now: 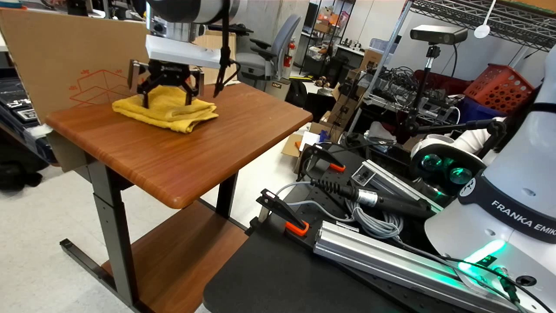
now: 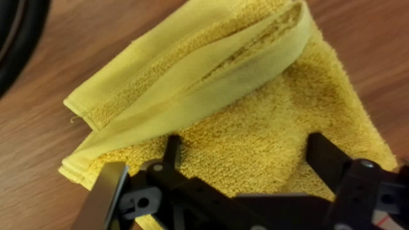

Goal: Wipe the table with the yellow towel

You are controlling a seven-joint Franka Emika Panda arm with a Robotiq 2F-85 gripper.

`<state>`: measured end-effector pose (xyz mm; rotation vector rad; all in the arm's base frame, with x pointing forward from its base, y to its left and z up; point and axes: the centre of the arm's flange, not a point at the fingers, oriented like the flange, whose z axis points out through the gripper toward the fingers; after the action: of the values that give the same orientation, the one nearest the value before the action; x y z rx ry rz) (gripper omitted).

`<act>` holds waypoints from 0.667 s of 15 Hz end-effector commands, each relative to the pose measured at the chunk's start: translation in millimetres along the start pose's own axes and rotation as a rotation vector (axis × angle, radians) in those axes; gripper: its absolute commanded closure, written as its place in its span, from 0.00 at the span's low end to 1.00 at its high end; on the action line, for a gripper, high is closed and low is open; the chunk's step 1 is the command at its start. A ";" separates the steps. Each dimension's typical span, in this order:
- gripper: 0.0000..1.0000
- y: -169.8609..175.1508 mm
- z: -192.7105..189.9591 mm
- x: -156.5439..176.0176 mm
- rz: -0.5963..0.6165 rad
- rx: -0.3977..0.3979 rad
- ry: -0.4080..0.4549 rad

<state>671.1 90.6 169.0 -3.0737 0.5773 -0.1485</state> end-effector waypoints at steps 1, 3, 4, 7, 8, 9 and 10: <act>0.00 -2.9 -14.6 -87.1 -0.192 0.047 -0.018; 0.00 6.3 -15.2 -119.6 -0.321 0.054 -0.032; 0.00 15.0 -16.5 -124.8 -0.354 0.057 -0.042; 0.00 48.0 -10.7 -126.6 -0.381 0.046 -0.082; 0.00 65.0 -6.1 -120.3 -0.358 0.028 -0.103; 0.00 87.8 -0.5 -111.6 -0.318 0.003 -0.121; 0.00 108.4 2.8 -103.8 -0.282 -0.012 -0.134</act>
<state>550.5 90.7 161.0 -3.1109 0.0445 -0.0188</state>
